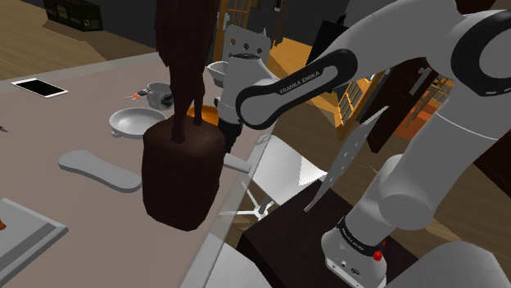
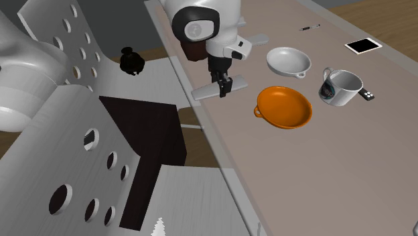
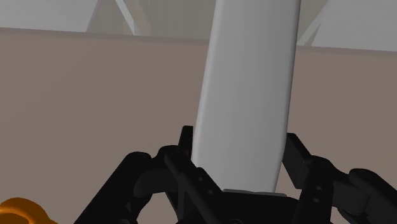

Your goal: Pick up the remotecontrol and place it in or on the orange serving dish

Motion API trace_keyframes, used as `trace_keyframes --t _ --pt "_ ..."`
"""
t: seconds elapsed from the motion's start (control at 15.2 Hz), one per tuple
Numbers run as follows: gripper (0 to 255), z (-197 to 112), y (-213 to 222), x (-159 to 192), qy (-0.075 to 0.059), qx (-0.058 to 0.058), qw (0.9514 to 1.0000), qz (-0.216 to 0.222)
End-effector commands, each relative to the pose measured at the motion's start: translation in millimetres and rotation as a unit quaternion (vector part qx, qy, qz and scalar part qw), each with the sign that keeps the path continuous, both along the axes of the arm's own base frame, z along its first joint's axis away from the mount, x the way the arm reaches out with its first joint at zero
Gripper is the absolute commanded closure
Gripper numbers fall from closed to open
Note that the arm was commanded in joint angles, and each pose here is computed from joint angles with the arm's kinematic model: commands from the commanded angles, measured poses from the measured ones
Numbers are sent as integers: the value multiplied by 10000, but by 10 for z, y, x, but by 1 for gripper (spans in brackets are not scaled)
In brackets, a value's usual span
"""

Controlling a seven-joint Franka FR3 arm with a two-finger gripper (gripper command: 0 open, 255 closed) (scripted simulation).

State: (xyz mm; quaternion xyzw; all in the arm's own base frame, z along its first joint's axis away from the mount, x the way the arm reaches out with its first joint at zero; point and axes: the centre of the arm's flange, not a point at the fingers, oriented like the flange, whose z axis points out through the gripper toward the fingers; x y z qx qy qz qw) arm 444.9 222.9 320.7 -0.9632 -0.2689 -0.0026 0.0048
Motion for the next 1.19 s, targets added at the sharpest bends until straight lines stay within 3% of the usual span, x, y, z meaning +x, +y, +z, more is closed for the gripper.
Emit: trace_keyframes --t 0.0,1.12 --pt "255 79 0 4 0 0 10000 1" --pt "255 976 0 4 0 0 10000 1"
